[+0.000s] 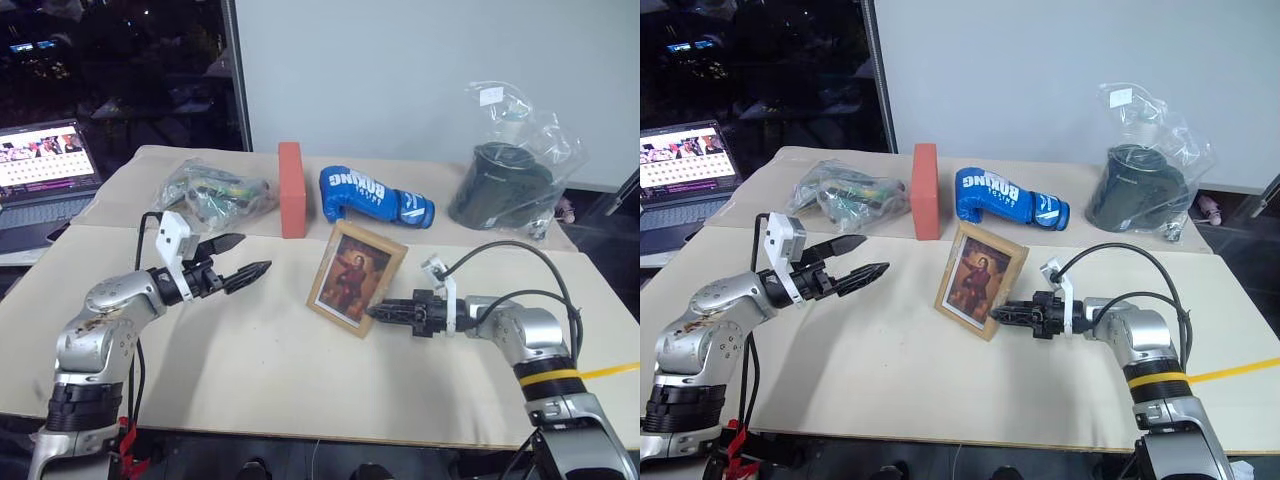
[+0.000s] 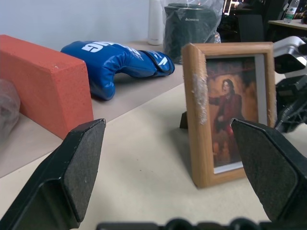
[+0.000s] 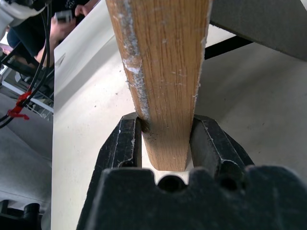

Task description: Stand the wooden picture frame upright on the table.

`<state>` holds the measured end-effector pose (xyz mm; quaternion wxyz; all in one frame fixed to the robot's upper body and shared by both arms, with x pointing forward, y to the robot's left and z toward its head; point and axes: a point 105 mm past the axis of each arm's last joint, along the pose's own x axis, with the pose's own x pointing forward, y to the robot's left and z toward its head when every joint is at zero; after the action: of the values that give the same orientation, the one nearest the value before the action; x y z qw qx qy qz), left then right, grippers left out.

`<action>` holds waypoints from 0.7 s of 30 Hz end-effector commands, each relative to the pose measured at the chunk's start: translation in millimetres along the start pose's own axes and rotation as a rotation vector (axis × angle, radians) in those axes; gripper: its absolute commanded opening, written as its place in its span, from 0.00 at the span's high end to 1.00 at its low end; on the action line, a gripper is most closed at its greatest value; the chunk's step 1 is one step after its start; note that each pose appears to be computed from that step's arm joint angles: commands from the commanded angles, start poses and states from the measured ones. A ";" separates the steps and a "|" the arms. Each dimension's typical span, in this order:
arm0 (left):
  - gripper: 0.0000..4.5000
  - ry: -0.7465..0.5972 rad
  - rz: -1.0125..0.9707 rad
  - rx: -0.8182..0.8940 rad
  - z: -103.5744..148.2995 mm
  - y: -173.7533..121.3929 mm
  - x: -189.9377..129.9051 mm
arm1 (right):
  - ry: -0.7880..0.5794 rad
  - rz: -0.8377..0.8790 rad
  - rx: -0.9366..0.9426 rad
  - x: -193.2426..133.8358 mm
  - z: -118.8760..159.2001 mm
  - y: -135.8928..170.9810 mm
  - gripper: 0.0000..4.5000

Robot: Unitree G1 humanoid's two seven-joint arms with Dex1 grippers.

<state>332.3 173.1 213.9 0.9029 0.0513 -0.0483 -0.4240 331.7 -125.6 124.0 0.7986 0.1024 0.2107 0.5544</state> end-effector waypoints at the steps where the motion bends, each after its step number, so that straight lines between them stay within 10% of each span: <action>1: 0.00 -0.010 -0.013 0.033 7.4 1.0 4.2 | 0.049 0.012 0.014 4.6 -15.3 6.2 0.74; 4: 0.00 -0.003 -0.021 0.044 6.1 0.7 5.7 | 0.055 -0.010 -0.007 3.5 -16.1 4.9 0.74; 13: 0.00 0.048 -0.005 0.059 -6.0 3.3 7.0 | -0.040 -0.023 0.097 -35.1 -1.8 10.6 0.01; 21: 0.00 0.139 0.113 0.053 -28.2 17.8 -5.1 | 0.138 -0.049 -0.098 -93.7 -31.7 44.1 0.01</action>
<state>346.4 181.7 181.9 0.9189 0.0944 0.0111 -0.3828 256.7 -194.6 122.6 0.7914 0.1082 0.2769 0.5342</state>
